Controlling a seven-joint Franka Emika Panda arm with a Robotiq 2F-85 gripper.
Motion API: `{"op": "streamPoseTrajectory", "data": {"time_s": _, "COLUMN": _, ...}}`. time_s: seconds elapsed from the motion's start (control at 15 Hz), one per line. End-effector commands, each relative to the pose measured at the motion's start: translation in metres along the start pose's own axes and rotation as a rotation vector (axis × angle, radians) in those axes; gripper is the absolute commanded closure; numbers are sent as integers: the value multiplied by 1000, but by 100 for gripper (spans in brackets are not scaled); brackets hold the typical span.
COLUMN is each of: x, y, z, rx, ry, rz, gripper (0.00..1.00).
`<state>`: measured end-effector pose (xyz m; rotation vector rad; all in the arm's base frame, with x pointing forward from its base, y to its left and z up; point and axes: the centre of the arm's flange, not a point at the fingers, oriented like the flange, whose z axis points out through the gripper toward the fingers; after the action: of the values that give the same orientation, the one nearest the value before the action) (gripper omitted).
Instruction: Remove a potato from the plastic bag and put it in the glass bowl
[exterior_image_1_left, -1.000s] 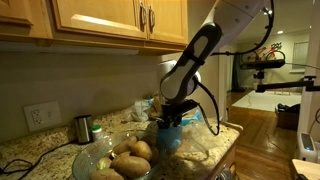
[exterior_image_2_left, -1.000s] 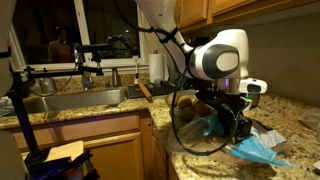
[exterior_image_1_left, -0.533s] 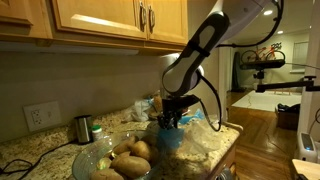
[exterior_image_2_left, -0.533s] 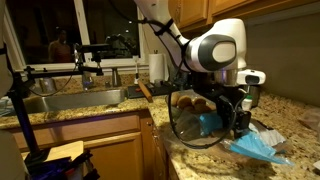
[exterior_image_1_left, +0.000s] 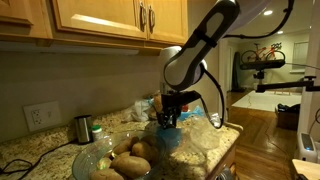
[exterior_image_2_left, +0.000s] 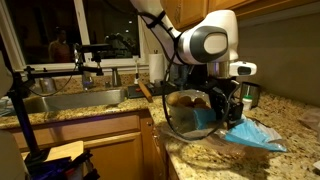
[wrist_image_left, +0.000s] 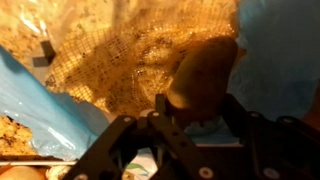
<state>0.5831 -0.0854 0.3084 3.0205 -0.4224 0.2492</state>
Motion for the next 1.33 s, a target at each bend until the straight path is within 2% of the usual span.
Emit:
{"op": "streamPoseTrajectory", "data": {"time_s": 0.0, "x": -27, "y": 1, "z": -31, "rx": 32, "ry": 21, "rz": -30, "gripper": 67}}
{"op": "streamPoseTrajectory", "data": {"time_s": 0.53, "x": -38, "y": -8, "z": -63, "rx": 57, "ry": 64, "rz": -73, "gripper": 67}}
{"op": "streamPoseTrajectory", "data": {"time_s": 1.27, "x": -44, "y": -69, "z": -88, "rx": 113, "ry": 92, "rz": -226, "gripper": 67}}
